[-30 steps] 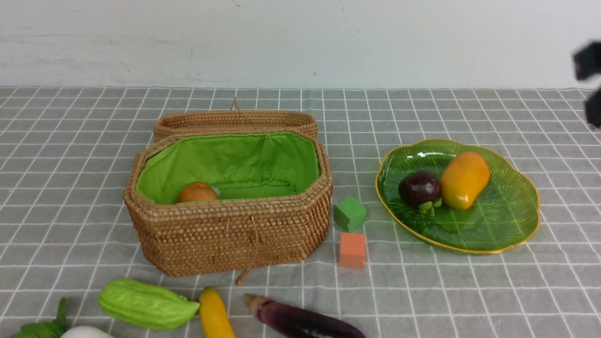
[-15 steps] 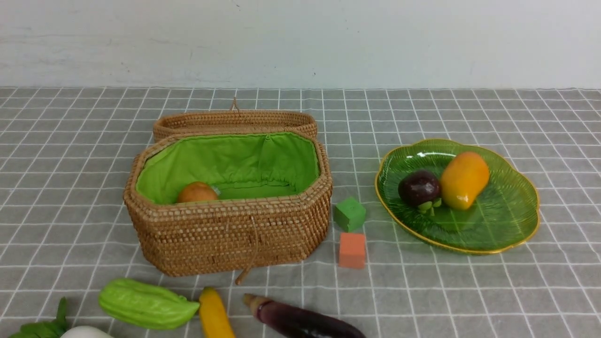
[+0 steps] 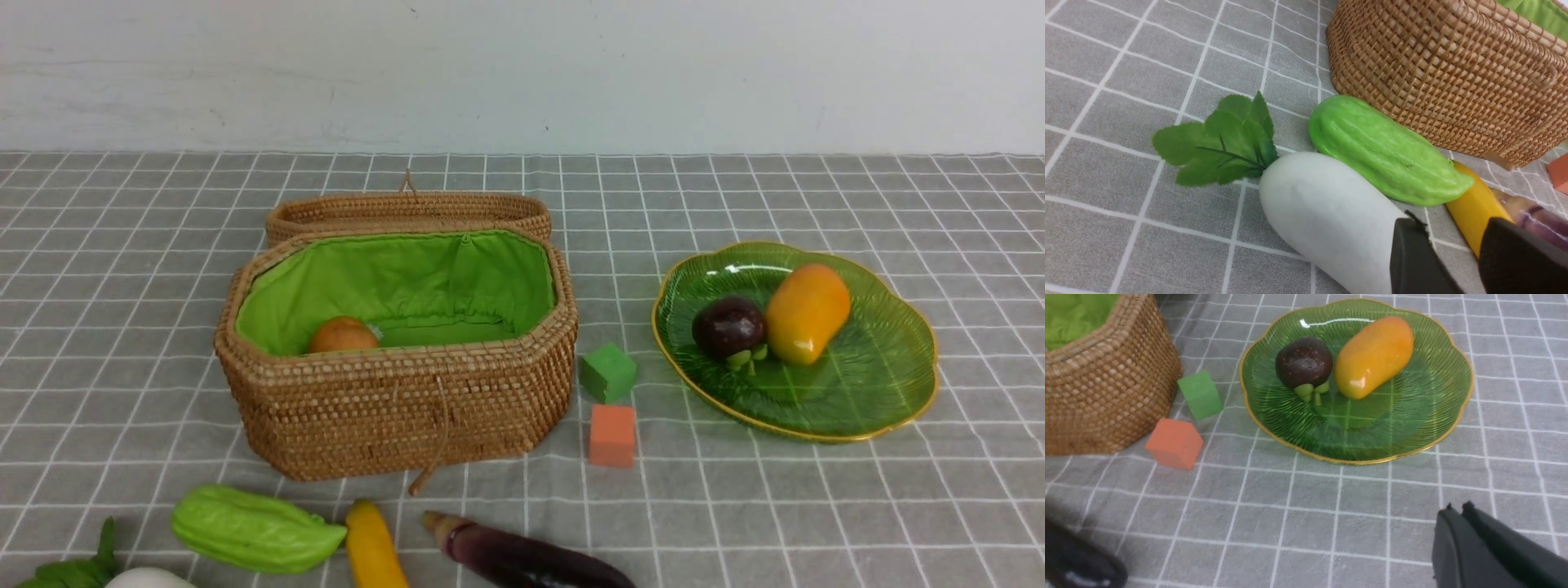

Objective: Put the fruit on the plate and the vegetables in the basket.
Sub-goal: Take a daikon with your left arm and place it on the basket on the left.

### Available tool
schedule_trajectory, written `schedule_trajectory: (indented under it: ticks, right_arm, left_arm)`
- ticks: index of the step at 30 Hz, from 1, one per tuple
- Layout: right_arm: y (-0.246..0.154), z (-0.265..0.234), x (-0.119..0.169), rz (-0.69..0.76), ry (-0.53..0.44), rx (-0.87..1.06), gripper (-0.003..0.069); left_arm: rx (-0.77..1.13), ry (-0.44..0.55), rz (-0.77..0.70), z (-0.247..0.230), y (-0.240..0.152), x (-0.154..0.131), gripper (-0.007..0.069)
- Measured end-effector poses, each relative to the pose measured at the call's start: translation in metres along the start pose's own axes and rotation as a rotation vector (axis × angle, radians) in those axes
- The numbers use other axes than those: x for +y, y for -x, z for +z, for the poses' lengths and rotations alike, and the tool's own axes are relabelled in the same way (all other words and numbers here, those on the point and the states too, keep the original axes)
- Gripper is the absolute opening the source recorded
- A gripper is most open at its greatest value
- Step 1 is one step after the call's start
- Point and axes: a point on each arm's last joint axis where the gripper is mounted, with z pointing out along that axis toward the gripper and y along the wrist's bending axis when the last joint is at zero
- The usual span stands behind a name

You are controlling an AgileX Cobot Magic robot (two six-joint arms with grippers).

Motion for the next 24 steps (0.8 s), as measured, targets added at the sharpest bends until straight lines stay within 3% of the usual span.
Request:
schedule_trajectory:
  ticks: [7, 12, 20, 24]
  right_arm:
    - [-0.031, -0.020, -0.019, 0.074, -0.152, -0.099, 0.0003]
    - [-0.084, -0.015, -0.025, 0.099, -0.214, -0.085, 0.0006]
    - [-0.112, -0.007, -0.025, 0.084, -0.201, -0.316, 0.0012]
    - [-0.122, -0.001, -0.025, 0.082, -0.198, -0.307, 0.0014]
  left_arm:
    - [0.000, 0.000, 0.000, 0.000, 0.000, 0.000, 0.0239]
    - [0.000, 0.000, 0.000, 0.000, 0.000, 0.000, 0.0239]
    - [0.000, 0.000, 0.000, 0.000, 0.000, 0.000, 0.0239]
    - [0.000, 0.000, 0.000, 0.000, 0.000, 0.000, 0.0239]
